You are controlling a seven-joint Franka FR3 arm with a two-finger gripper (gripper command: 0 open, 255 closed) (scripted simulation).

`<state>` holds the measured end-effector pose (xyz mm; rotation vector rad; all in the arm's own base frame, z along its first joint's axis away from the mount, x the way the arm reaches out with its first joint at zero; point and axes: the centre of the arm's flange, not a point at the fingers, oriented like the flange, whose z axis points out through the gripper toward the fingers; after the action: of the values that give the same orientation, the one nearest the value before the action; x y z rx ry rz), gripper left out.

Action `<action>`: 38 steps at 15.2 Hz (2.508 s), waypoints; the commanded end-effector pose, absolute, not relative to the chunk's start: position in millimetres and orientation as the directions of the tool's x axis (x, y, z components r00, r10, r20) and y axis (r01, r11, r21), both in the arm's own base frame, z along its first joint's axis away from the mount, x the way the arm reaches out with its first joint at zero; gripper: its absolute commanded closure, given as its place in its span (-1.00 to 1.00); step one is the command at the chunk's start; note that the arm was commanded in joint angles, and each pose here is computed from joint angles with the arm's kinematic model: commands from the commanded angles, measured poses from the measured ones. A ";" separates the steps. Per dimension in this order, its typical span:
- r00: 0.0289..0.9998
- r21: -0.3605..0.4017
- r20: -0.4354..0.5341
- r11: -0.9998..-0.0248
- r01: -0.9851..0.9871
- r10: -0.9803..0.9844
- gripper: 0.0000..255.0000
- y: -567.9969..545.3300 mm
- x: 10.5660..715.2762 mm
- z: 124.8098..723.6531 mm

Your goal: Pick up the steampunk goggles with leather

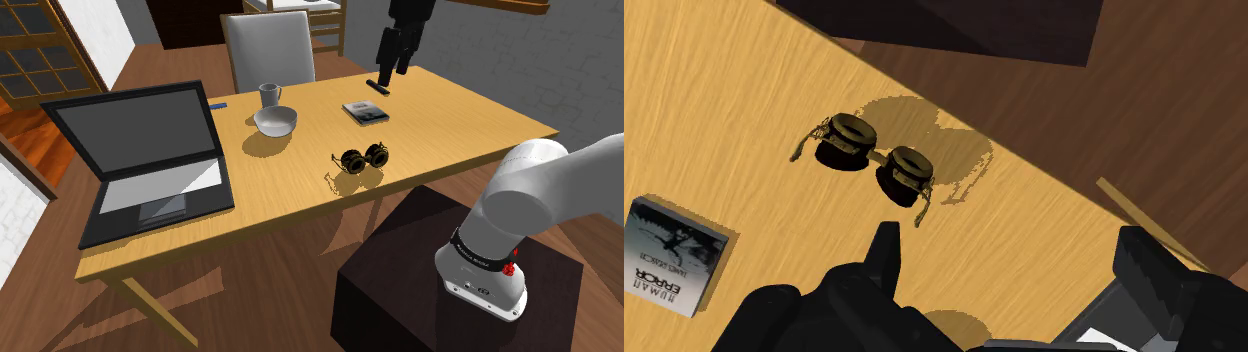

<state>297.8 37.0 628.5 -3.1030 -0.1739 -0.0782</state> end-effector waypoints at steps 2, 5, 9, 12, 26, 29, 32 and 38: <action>0.988 -0.022 0.042 -0.989 0.147 0.146 -1.00 33.1 302.2 616.7; 0.969 -0.002 0.010 -0.969 0.249 0.249 -1.00 21.9 315.7 581.3; 0.924 0.019 -0.036 -0.924 0.381 0.380 -1.00 7.7 333.9 533.9; 0.878 0.031 -0.072 -0.879 0.476 0.473 -1.00 -2.4 347.7 498.3; 0.581 0.037 -0.227 -0.590 0.807 0.781 -1.00 -39.0 405.2 342.5; 0.581 0.037 -0.227 -0.590 0.807 0.781 -1.00 -39.0 405.2 326.7; 0.581 0.037 -0.227 -0.590 0.807 0.781 -1.00 -39.0 405.2 310.8; 0.581 0.037 -0.227 -0.590 0.807 0.781 1.00 -39.2 405.5 307.3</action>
<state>405.5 -38.9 308.0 -2.9131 -1.4719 0.3063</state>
